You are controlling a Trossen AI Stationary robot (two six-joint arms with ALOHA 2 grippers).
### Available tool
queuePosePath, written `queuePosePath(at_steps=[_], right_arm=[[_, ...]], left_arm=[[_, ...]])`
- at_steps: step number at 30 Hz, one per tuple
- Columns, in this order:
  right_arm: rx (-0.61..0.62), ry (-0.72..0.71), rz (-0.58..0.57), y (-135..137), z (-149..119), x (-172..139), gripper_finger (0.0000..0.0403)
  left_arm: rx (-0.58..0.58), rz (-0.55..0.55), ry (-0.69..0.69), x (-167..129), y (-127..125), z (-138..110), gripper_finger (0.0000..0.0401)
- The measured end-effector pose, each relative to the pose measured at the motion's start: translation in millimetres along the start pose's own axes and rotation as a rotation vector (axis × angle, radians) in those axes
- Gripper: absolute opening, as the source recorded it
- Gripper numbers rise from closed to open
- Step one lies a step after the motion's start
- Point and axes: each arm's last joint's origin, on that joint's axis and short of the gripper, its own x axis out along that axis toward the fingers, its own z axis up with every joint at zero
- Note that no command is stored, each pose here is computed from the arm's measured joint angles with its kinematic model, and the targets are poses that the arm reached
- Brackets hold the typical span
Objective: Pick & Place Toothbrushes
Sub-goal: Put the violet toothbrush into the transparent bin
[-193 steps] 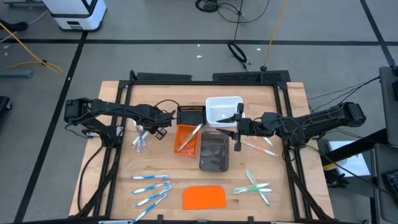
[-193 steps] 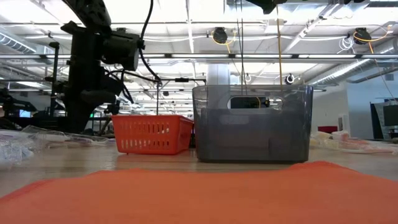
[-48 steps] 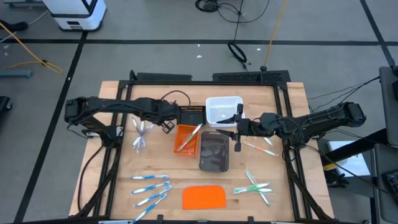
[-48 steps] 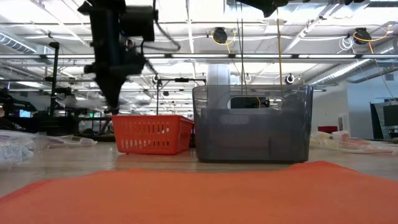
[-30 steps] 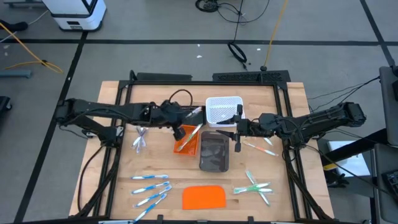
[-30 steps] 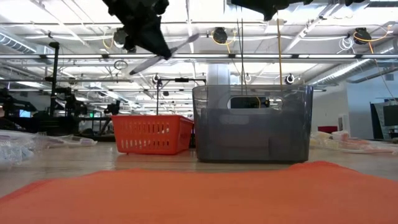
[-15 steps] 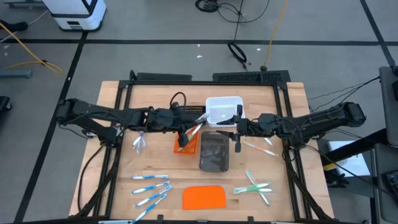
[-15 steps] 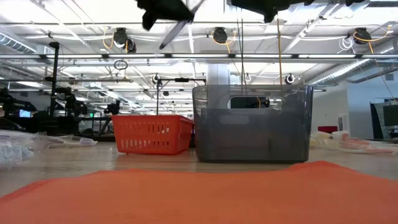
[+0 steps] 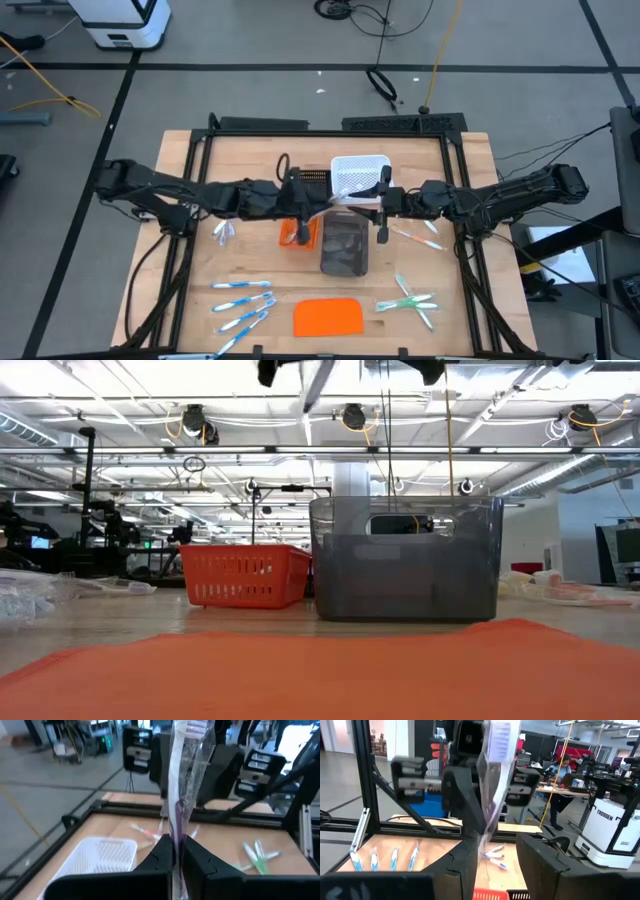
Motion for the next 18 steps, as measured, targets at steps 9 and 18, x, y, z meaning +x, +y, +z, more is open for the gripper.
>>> queuePosePath(at_steps=[9,18], right_arm=[[0.001,-0.004,0.001,0,0,0,0.0126],[-0.001,-0.005,0.005,0,1,0,0.0126]], left_arm=[[0.028,-0.028,-0.058,27,-6,-13,0.0021],[0.031,-0.037,-0.098,37,-5,-17,0.0022]])
